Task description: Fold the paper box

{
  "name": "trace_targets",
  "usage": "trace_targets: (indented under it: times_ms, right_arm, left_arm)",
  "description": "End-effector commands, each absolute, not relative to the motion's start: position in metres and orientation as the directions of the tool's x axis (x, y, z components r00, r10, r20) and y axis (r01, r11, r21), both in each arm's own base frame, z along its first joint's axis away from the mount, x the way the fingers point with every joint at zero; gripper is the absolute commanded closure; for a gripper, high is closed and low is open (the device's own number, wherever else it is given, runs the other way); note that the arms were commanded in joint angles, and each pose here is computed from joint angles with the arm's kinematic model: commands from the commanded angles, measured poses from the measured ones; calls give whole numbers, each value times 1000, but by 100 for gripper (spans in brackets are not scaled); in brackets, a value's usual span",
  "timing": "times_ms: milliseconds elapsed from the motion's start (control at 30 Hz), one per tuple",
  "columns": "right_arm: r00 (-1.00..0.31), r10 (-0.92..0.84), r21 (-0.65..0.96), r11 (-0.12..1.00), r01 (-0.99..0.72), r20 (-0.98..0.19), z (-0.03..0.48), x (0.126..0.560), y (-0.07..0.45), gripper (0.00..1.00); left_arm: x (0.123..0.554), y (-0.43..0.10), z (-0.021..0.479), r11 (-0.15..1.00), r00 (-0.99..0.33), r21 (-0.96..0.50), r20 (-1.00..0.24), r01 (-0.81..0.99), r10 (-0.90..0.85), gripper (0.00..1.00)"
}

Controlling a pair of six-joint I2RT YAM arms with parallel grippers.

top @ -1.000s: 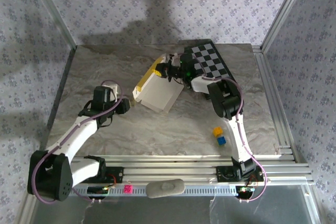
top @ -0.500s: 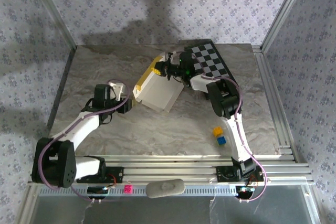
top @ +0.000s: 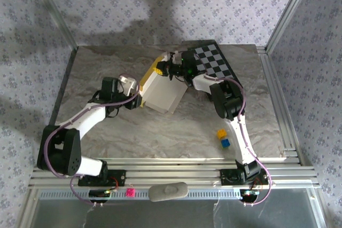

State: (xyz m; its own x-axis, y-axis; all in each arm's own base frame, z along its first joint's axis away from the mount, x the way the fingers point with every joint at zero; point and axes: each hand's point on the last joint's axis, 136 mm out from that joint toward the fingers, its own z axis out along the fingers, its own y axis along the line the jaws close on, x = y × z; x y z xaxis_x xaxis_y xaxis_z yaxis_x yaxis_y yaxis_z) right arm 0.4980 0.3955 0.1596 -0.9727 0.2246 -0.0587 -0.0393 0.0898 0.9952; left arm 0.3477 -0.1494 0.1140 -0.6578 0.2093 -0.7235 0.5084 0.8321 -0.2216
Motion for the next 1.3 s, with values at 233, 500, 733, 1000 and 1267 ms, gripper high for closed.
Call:
trace_targets:
  times_ms: [233,500,733,1000,1267]
  right_arm:
    - [-974,219,995,94,-32,-52,155,501,400,100]
    - [-973,225,995,98,-24,-46,151,501,401,100]
    - [-972,232,996,92,-22,-43,154,506,400,100]
    - [-973,226,995,99,-21,-44,152,508,398,100]
    - [-973,222,997,61,-50,-62,157,509,399,100]
  left_arm:
    - [358,-170,122,807,-636,-216,-734,549,236,49]
    - [362,-183,128,785,-624,-245,-750,569,218,48]
    - [355,-197,143,741,-597,-258,-768,620,232,40]
    - [322,-165,160,811,-600,-177,-761,558,247,39]
    - [300,-106,172,901,-595,-159,-794,403,126,52]
